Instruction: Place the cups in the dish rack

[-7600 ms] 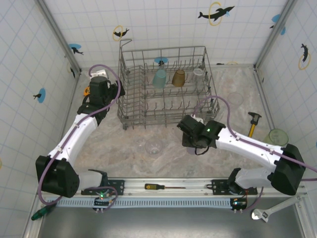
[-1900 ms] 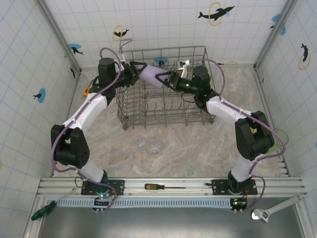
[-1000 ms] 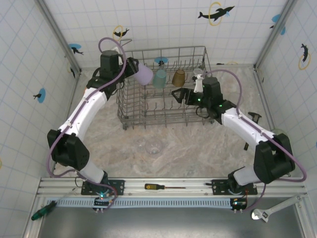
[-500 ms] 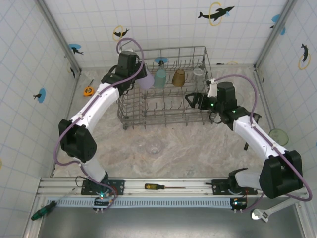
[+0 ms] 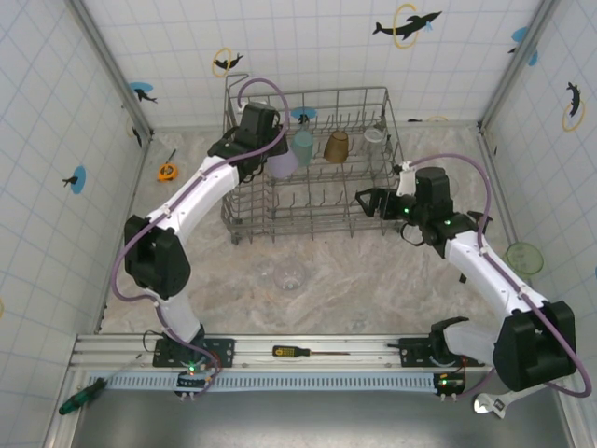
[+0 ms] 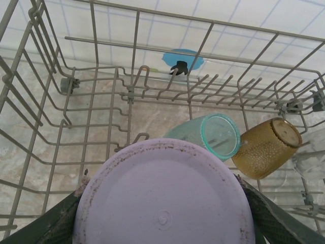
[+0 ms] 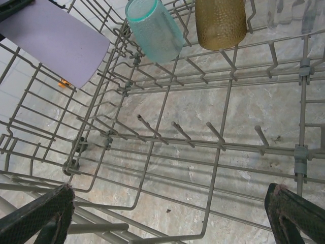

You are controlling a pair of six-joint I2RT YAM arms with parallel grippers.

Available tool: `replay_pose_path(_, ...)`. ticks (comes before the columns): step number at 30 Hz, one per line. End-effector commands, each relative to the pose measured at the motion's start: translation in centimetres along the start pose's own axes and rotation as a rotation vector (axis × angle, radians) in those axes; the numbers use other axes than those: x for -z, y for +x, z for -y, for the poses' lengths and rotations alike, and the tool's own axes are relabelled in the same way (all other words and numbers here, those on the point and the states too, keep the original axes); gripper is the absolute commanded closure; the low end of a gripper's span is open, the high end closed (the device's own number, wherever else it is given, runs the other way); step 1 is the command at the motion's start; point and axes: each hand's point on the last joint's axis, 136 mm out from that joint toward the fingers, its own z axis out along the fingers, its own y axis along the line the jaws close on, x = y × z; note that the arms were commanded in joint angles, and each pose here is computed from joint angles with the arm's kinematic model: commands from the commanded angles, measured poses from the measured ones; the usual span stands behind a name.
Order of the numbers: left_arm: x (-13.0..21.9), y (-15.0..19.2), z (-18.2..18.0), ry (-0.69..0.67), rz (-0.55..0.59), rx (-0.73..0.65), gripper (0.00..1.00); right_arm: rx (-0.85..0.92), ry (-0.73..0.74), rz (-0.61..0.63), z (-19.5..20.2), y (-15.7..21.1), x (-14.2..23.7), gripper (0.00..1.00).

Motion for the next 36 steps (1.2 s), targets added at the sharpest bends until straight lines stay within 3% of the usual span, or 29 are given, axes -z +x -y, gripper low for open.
replay_pose_path(1,0.1,-1.6,0.4,-0.009,0.034,0.003,1.00,0.005,-0.023,0.033,-0.6,-0.6,0.8,0.00)
replay_pose_path(16,-3.0,1.2,0.7,-0.021,-0.035,0.001,1.00,-0.024,-0.017,0.063,-0.3,-0.9,0.9,0.00)
replay_pose_path(28,-5.8,5.6,0.4,-0.075,-0.099,-0.051,1.00,-0.049,-0.030,0.055,-0.1,-0.3,0.2,0.00)
replay_pose_path(32,-6.2,6.3,0.1,-0.086,-0.098,-0.039,0.87,-0.049,-0.038,0.055,-0.2,-0.6,0.0,0.00)
replay_pose_path(36,-6.4,6.7,0.1,-0.078,-0.104,-0.020,0.60,-0.062,-0.056,0.070,-0.5,-1.0,-0.2,0.00)
